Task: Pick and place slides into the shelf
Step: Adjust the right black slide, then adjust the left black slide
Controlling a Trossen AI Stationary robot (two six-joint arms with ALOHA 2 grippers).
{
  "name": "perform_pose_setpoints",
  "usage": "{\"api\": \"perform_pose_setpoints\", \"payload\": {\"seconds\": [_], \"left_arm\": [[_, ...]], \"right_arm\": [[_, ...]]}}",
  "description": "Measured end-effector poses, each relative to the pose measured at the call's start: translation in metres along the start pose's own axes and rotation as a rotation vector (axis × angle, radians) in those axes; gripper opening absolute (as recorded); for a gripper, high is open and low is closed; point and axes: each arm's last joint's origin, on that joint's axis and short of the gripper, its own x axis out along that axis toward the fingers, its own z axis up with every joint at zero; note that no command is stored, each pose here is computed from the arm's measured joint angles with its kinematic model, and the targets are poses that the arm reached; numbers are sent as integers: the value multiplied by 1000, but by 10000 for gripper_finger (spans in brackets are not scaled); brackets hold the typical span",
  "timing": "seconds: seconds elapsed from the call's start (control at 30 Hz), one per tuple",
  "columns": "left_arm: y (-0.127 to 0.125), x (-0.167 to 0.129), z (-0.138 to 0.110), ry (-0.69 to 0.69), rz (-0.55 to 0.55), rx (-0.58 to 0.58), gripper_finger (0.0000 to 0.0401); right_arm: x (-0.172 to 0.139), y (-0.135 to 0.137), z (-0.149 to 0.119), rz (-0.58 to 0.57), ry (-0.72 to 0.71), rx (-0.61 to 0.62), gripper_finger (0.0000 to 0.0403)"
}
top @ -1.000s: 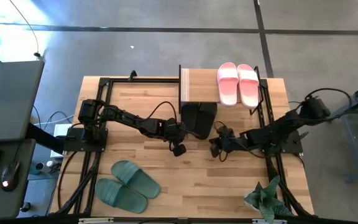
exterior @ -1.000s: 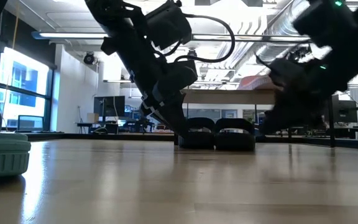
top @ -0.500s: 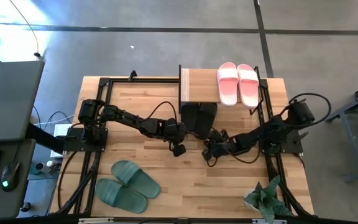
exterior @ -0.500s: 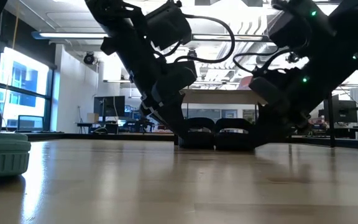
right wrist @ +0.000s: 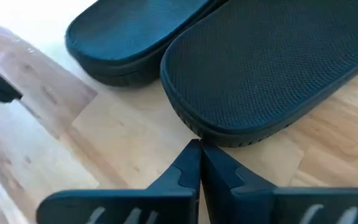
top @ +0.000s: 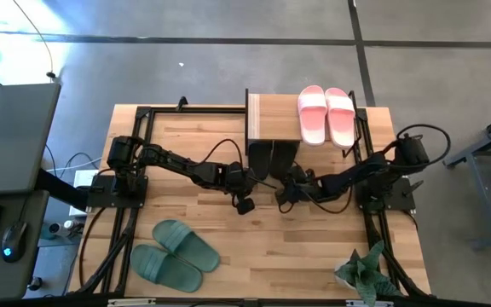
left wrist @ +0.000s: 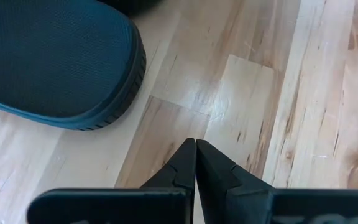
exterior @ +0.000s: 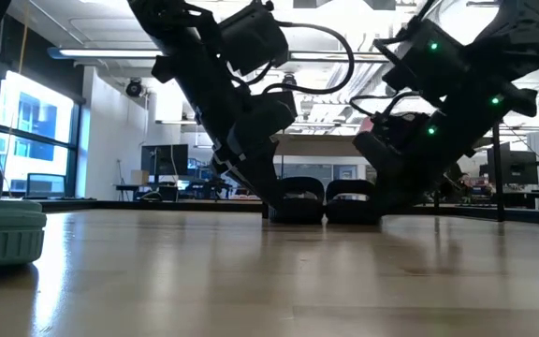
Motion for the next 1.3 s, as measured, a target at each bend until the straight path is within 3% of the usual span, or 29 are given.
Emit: {"api": "perform_pose_setpoints", "payload": {"seconds": [0.43,0.57,0.67,0.83,1.07,1.3], "left_arm": [[2,0,1,-19,54,-15,1],[-1,0,0,4,-28,60,1],[-3,0,1,11,-103,113,0],[4,5,3,-3,-96,104,0],[15,20,7,-6,-75,68,0],[16,35,16,-9,-20,73,0]], "right_arm": [[11,-12,14,-43,3,32,0],[11,-12,16,-31,6,12,0],[3,-6,17,30,16,-14,0],[-28,-3,19,30,-10,-37,0],[-56,-27,18,-135,27,-32,0],[-35,-48,4,-67,31,113,0]]}}
